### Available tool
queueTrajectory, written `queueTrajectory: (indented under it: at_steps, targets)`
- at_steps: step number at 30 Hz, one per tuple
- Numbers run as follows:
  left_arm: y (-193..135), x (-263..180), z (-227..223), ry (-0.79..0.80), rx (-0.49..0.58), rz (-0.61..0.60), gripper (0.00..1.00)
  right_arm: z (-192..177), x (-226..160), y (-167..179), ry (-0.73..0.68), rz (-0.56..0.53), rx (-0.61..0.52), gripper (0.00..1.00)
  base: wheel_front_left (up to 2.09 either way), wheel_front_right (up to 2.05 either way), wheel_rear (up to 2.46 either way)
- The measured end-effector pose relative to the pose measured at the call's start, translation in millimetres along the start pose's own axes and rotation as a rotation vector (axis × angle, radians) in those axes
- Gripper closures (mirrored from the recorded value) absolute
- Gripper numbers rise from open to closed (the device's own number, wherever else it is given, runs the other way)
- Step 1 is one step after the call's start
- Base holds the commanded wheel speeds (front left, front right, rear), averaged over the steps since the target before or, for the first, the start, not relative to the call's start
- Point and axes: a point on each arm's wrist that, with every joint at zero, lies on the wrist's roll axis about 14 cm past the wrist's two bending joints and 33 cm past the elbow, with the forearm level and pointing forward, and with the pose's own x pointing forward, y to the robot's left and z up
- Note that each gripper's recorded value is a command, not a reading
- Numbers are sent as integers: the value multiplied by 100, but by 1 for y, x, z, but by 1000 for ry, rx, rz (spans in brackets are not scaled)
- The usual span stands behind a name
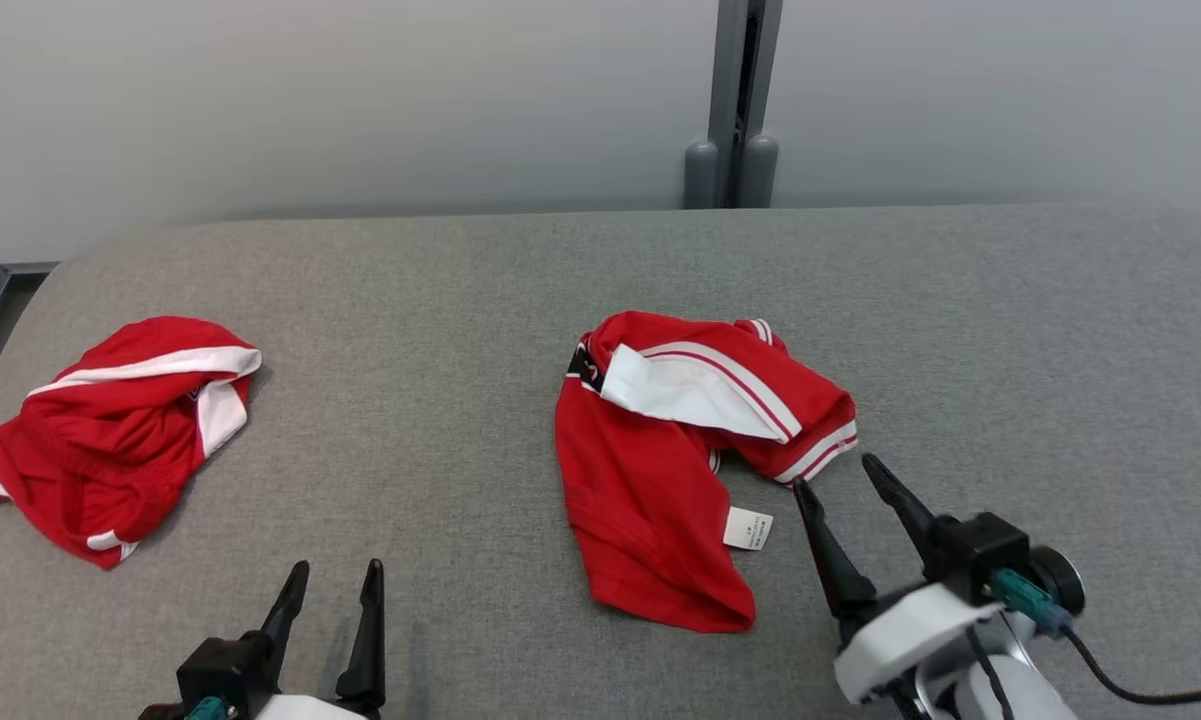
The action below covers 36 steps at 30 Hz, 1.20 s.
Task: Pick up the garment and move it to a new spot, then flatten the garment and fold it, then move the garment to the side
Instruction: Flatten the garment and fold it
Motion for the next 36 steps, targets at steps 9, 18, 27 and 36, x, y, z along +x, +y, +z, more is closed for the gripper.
queueTrajectory:
  at_steps: [9, 18, 27, 36]
  targets:
    - [9, -4, -11, 38, -26, 33, 0, 13, 74, 79, -1, 301, -92, 0, 0, 0, 0]
    - [40, -19, -21, 69, -46, 147, 0, -12, 111, 104, 79, 394, -149, 9, 0, 0, 0]
    - [44, -17, -20, 69, -47, 161, 0, -14, 118, 92, 80, 360, -160, 100, 0, 0, 0]
    - [39, -8, -14, 49, -48, 140, 0, 6, 120, 81, 24, 319, -138, 100, 0, 0, 0]
